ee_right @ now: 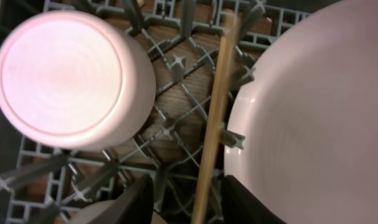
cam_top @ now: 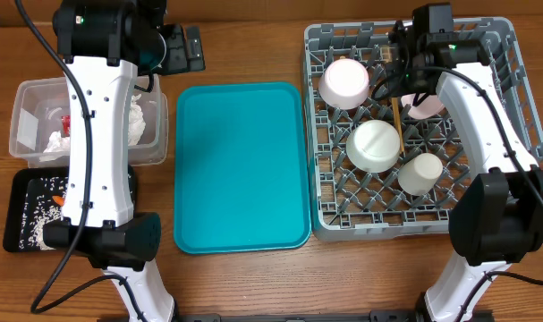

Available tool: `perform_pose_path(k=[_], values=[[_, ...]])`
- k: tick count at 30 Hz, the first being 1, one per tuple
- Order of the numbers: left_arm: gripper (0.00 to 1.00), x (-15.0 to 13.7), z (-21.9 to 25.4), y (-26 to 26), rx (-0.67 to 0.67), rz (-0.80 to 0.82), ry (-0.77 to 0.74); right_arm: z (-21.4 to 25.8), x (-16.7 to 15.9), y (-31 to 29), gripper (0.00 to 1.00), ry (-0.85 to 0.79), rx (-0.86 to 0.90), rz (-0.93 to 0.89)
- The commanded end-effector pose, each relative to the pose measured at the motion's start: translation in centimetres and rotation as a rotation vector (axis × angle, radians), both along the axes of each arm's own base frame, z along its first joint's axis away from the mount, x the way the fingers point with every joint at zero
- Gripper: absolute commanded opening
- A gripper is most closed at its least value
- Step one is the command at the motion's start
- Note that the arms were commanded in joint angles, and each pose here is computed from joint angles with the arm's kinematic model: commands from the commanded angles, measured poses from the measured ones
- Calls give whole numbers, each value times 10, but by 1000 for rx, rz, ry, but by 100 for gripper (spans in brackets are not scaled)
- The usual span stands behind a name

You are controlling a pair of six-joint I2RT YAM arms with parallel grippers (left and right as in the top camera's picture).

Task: Sort waste into correct bins and load items into the dishwasher
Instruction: 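Insert the chopstick upright in the rack and open the right gripper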

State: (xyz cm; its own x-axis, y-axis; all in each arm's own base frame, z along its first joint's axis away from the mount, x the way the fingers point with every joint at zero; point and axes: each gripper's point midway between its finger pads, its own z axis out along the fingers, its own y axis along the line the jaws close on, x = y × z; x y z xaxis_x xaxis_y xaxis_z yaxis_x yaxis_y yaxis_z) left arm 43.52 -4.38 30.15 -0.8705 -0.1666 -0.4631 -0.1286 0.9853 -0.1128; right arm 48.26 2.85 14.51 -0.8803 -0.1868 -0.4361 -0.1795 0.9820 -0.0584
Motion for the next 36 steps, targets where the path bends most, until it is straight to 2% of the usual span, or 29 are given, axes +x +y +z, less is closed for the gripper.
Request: perform_pose_path(k=[1,5,8,10,11,13,15,19,36], values=[[100,-4,16,-5,-19,-4,-42,6,4,-1,42,-18,13,-1],[100,-4,16,-5,-19,-4,-42,7,6,-1,43,-25,14,-1],[100,-4,16,-5,-19,-4,-42,19,6,1,47,-48,25,-14],[100,-4,16,-4,-19,-4,-42,34,5,8,53,-74,68,-38],[100,-4,16,-4,-19,-4,-42,43,4,13,57,-89,101,-41],[100,-4,16,-4,-19,-4,-42,66,2,26,73,-127,179,-25],[100,-4,16,-5,-19,-4,-42,86,-2,37,100,-159,248,-7],[100,-4,16,-4,-19,-4,-42,109,-9,45,100,-198,295,28],[100,-4,16,-4,-19,-4,-42,107,-10,45,100,-192,295,27]])
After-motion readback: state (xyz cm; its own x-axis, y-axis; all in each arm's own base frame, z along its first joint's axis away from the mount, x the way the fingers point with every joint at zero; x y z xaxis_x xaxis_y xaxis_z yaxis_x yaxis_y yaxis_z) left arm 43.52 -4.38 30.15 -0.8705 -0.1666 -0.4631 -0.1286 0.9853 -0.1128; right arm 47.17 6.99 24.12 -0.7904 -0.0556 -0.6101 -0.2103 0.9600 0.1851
